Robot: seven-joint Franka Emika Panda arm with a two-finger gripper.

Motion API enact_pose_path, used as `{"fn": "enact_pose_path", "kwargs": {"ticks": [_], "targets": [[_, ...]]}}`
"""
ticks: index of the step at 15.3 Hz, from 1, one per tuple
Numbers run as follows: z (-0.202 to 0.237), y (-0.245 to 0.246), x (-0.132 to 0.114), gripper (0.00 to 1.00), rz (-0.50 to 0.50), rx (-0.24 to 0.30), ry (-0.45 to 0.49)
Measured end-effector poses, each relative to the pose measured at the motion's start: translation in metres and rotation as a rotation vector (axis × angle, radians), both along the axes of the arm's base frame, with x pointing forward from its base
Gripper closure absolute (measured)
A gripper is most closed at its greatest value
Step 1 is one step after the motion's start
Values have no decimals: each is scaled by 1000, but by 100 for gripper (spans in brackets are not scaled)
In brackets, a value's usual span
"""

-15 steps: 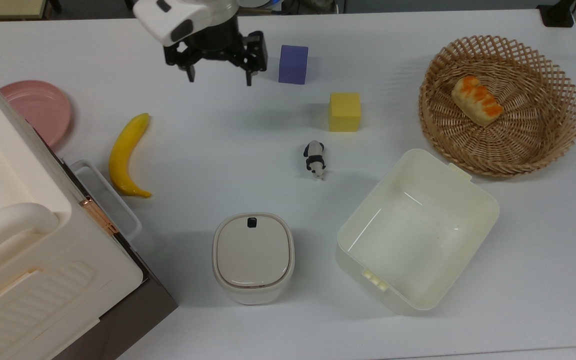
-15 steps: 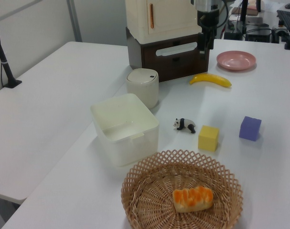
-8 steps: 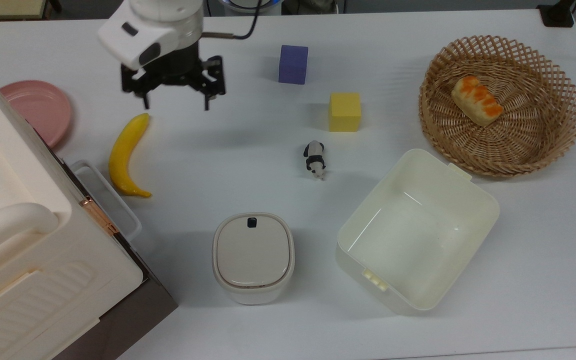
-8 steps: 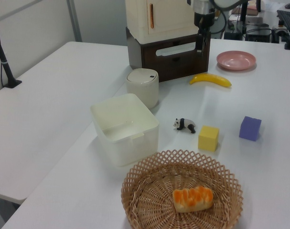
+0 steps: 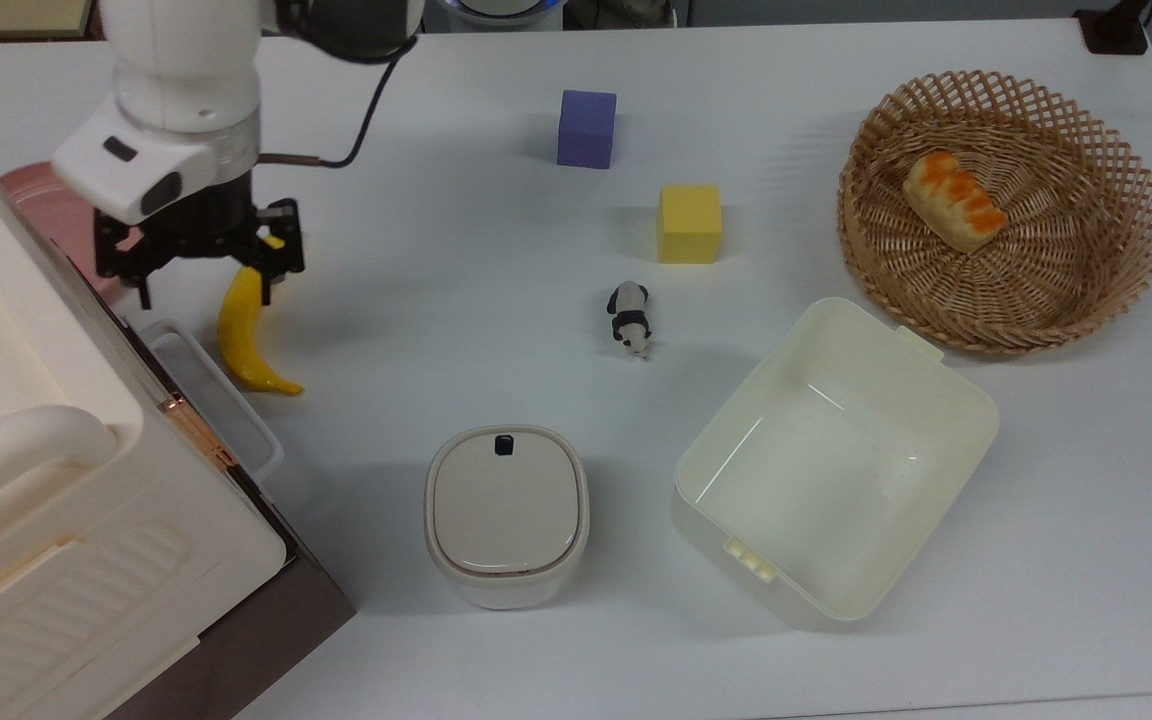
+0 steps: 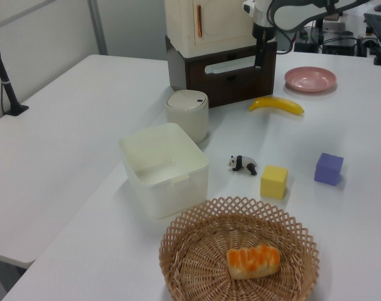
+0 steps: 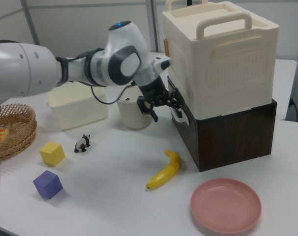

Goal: Open the drawer
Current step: 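Lower the gripper onto the drawer handle and close it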

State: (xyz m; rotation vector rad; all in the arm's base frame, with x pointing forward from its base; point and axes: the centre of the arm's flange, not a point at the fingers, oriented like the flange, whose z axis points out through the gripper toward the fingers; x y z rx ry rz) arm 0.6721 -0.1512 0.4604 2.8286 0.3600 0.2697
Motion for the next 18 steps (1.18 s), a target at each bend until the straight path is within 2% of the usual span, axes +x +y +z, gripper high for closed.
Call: {"fn": "enact_pose_path", "kwargs": {"ticks": [5,15,18], "targets": [[-14,-6,7,5,1,0,-22],[-12,2,12,6,21,-2,-49],[2,20,22,8,87,-76,-84]]}}
